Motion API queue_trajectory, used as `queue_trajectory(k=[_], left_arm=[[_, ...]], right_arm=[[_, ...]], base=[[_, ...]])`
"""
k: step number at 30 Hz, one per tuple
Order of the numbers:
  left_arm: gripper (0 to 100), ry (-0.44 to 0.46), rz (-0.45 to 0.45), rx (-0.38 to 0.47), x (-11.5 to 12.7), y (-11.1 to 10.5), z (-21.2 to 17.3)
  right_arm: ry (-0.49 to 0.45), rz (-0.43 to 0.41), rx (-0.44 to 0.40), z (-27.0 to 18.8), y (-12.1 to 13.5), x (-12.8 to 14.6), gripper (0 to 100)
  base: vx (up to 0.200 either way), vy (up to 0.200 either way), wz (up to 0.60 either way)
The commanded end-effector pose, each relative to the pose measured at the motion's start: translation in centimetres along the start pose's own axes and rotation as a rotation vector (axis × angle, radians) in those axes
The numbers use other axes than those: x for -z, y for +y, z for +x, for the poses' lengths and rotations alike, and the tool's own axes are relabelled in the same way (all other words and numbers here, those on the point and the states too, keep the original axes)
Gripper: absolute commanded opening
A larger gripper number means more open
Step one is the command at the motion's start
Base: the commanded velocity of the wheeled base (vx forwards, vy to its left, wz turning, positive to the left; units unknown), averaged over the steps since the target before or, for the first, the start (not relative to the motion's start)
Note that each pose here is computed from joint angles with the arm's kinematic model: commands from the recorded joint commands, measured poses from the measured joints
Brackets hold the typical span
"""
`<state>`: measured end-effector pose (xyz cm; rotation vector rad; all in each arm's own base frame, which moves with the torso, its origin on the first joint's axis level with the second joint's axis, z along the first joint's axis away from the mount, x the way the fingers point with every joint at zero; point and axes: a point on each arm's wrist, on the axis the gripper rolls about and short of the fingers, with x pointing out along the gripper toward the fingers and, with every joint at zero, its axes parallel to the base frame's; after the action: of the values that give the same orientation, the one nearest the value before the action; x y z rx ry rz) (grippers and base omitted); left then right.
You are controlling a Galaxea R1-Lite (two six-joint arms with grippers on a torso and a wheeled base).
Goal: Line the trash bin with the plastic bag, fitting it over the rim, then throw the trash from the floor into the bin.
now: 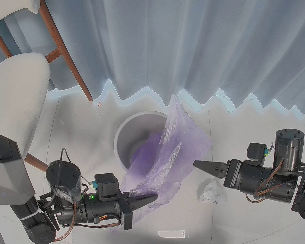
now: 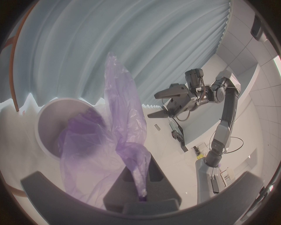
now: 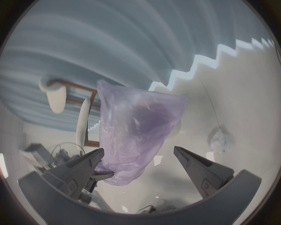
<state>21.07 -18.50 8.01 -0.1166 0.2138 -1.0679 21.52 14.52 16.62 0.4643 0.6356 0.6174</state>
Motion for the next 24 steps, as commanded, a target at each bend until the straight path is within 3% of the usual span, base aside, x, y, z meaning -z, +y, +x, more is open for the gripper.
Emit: queue_trajectory(k=[1, 9, 13, 17, 18, 24], left_arm=[[0, 0.066, 0.012, 0.026, 1.8, -0.6, 1.0], [0, 0.087, 0.027, 0.023, 2.5, -0.4, 1.2], [0, 0.088, 0.028, 0.026, 2.5, -0.5, 1.3], [0, 0.085, 0.029, 0.025, 2.4, -0.5, 1.3], [0, 0.083, 0.030, 0.019, 2.4, -0.5, 1.4], [0, 0.077, 0.030, -0.005, 2.4, -0.4, 1.4]], right_arm=[[0.010, -0.144, -0.002, 0.6, 0.2, 1.7, 100], [-0.050, -0.172, -0.036, 1.8, 0.5, 1.5, 100], [-0.092, -0.170, 0.035, 2.7, 0.0, 1.5, 100], [-0.092, -0.169, 0.045, 2.7, 0.0, 1.7, 100], [-0.098, -0.170, 0.036, 2.6, 0.2, 1.8, 0], [-0.151, -0.151, -0.004, 1.7, -0.1, 2.4, 0]], base=[[0.000, 0.000, 0.00], [0.000, 0.000, 0.00], [0.000, 0.000, 0.00], [0.000, 0.000, 0.00], [0.000, 0.000, 0.00], [0.000, 0.000, 0.00]])
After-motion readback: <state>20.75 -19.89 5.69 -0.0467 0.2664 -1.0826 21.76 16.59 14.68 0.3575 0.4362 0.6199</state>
